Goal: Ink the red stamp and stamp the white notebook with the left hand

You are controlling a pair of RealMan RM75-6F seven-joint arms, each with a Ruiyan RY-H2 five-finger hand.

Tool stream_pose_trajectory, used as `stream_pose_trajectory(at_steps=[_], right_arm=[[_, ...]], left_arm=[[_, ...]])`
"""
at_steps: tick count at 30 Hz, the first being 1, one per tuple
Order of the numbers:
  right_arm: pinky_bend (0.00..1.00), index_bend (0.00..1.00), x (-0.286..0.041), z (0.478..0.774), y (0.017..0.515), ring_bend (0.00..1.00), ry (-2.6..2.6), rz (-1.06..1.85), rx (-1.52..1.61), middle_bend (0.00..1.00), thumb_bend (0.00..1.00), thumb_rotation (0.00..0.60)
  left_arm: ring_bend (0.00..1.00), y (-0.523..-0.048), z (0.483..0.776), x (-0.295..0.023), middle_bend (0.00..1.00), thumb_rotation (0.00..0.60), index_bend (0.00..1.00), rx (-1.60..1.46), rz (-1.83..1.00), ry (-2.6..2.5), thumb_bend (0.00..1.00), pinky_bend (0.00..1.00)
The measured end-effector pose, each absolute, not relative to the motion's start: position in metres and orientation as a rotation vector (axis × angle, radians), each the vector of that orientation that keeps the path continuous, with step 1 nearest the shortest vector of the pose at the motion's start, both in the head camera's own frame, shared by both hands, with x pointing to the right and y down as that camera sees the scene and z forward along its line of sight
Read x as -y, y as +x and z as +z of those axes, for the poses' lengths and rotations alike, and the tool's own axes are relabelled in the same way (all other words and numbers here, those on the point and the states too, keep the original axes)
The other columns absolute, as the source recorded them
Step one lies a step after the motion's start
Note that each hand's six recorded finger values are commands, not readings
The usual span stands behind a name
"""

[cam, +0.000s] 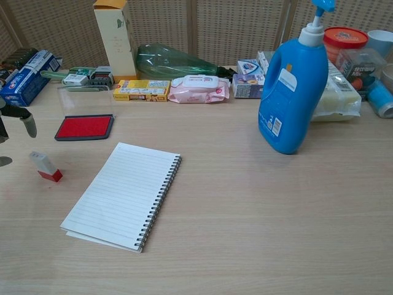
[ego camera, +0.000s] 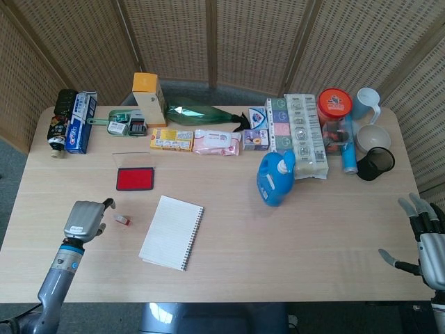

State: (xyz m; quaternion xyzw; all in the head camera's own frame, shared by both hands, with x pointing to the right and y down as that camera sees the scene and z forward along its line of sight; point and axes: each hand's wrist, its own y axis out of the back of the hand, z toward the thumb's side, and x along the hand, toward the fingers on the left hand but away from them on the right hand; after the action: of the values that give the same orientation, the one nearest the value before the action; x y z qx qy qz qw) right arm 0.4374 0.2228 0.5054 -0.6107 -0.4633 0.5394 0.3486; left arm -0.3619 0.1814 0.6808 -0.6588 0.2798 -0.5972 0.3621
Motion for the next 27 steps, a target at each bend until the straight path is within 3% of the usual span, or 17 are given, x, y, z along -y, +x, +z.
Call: stream_pose_trajectory(at_steps=[27], right_arm=[[0.0,0.02,-0.22,0.503,0.441,0.0,-1.596,1.388,1.222,0.0,0.0,0.523]], left_arm=[[1.0,-0.346,0.711,-0.186,1.0,0.6,0.41,-0.662,-1.572,-1.683,0.34,1.0]])
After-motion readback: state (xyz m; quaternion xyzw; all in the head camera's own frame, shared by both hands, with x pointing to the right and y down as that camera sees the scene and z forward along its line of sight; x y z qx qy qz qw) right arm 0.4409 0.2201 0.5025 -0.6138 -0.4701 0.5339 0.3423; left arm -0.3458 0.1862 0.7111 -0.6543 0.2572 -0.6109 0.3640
